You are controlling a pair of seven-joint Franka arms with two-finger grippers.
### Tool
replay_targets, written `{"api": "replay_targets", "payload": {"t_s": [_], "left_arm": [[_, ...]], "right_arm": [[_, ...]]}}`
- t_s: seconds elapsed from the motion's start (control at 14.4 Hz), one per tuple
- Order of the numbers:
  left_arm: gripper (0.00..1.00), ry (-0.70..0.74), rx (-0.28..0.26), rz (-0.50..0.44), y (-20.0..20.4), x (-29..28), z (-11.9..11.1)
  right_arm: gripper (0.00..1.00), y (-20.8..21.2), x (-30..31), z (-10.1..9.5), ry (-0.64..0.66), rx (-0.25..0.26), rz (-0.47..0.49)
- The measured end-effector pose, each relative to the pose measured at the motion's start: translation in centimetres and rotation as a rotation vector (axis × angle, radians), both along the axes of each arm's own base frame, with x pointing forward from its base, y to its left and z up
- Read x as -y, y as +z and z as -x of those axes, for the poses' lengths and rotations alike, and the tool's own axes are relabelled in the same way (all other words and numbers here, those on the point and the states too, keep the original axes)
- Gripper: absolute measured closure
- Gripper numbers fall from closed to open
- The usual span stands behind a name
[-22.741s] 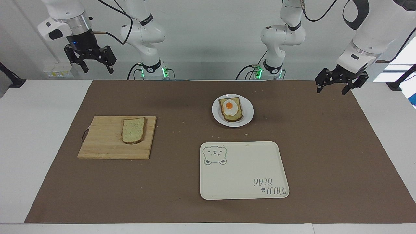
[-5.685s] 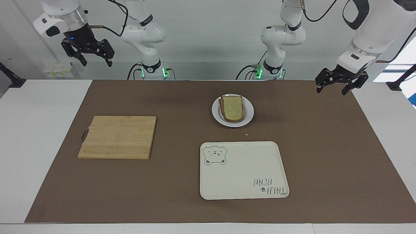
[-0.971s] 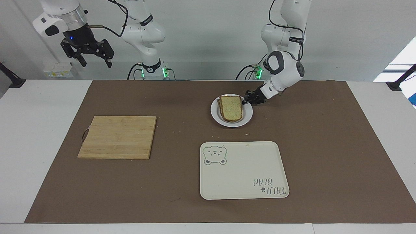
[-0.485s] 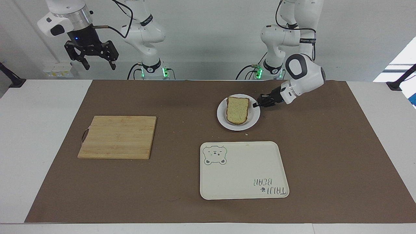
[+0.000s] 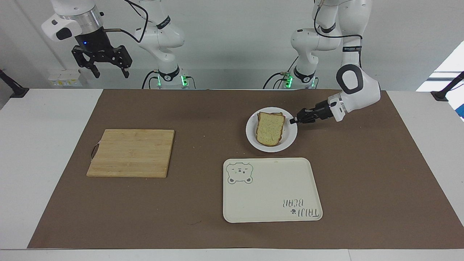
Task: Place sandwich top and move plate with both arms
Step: 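Slide the plate with the left gripper onto the white bear tray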
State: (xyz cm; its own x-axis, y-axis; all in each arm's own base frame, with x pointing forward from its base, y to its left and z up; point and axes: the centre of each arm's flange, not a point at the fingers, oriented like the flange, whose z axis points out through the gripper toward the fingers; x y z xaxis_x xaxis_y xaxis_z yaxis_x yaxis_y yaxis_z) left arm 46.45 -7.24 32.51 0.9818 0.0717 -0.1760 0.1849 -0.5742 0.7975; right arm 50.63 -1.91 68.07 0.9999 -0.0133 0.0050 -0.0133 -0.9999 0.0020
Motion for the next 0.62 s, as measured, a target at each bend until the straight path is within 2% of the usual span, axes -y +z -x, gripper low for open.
{"api": "replay_targets", "payload": {"t_s": [0.14, 0.42, 0.62], "left_arm": [[0.95, 0.021, 0.024, 0.021, 0.9, 0.2, -1.9], [0.95, 0.085, 0.089, 0.071, 2.8, 0.3, -7.1], [0.95, 0.122, 0.091, 0.053, 0.8, 0.0, -10.4]], "right_arm": [[0.00, 0.0, 0.0, 0.0, 0.000, 0.000, 0.000], [0.00, 0.0, 0.0, 0.0, 0.000, 0.000, 0.000], [0.00, 0.0, 0.0, 0.0, 0.000, 0.000, 0.000]]}}
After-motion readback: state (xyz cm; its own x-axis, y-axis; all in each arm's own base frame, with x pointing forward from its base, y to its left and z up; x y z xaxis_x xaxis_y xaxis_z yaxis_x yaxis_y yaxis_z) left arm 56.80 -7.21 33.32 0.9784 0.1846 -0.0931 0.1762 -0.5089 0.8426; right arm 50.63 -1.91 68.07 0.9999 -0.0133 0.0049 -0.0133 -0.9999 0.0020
